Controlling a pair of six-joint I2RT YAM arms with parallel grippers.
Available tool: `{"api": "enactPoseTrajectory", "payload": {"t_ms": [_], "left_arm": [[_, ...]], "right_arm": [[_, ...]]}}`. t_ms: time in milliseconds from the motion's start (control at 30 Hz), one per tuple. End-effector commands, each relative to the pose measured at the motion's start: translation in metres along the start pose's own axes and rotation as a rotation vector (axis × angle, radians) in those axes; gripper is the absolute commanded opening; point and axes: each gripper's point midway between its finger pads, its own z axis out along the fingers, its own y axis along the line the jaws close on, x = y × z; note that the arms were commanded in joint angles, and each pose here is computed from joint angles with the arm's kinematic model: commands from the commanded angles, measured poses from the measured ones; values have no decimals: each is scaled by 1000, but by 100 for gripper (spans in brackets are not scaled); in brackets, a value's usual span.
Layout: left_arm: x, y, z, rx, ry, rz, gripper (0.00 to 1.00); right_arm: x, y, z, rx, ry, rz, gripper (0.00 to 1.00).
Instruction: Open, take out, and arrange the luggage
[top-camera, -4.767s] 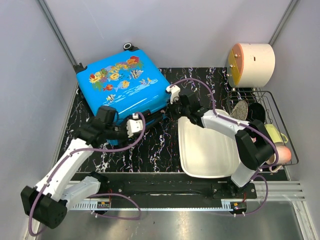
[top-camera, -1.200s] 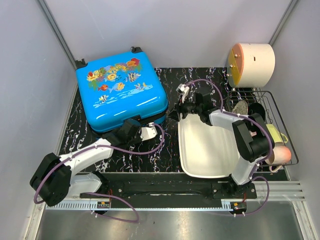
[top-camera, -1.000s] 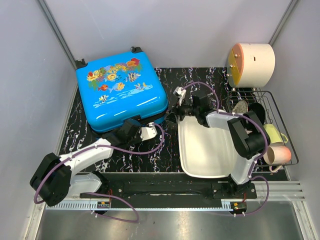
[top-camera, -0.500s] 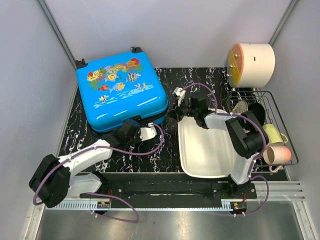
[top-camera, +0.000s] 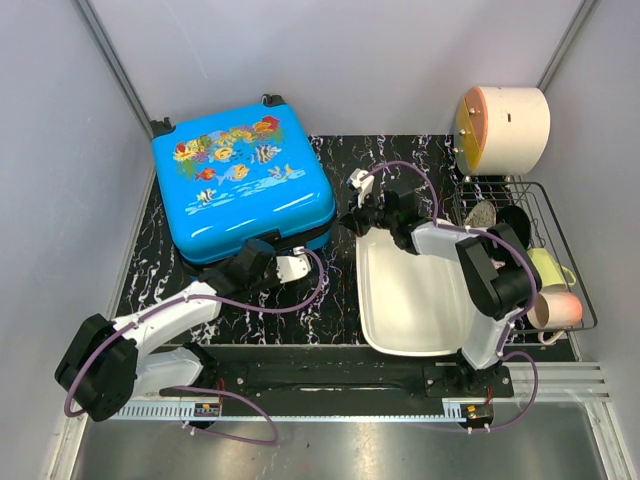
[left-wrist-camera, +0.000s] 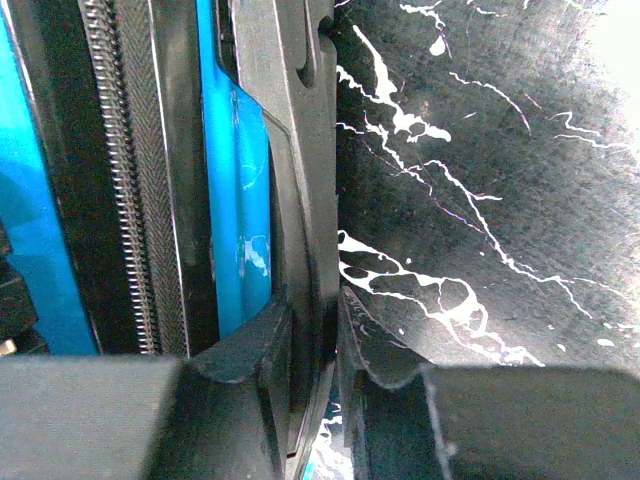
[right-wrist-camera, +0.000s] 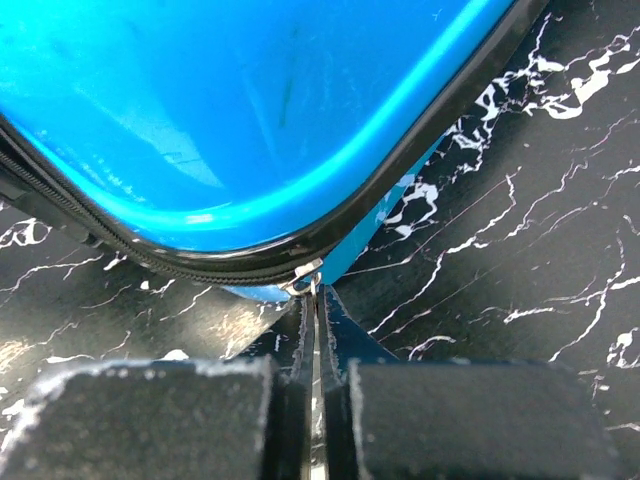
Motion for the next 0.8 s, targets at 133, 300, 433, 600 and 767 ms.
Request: {"api": "enactPoseTrajectory", "payload": {"t_ms": [133, 300, 433, 600, 767], "left_arm": [[102, -51, -23, 193, 378, 69, 0], [104, -55, -24, 215, 381, 80, 0], [104, -56, -23, 230, 383, 96, 0], [104, -56, -20, 245, 394, 114, 0], [102, -58, -18, 268, 399, 113, 0]], "right_arm": [[-71, -61, 12, 54, -186, -166, 0], [-76, -59, 21, -36, -205, -229, 0], [-84, -54, 33, -119, -240, -239, 0], [-86, -55, 50, -181, -269, -164, 0], [-77, -62, 62, -185, -278, -104, 0]]}}
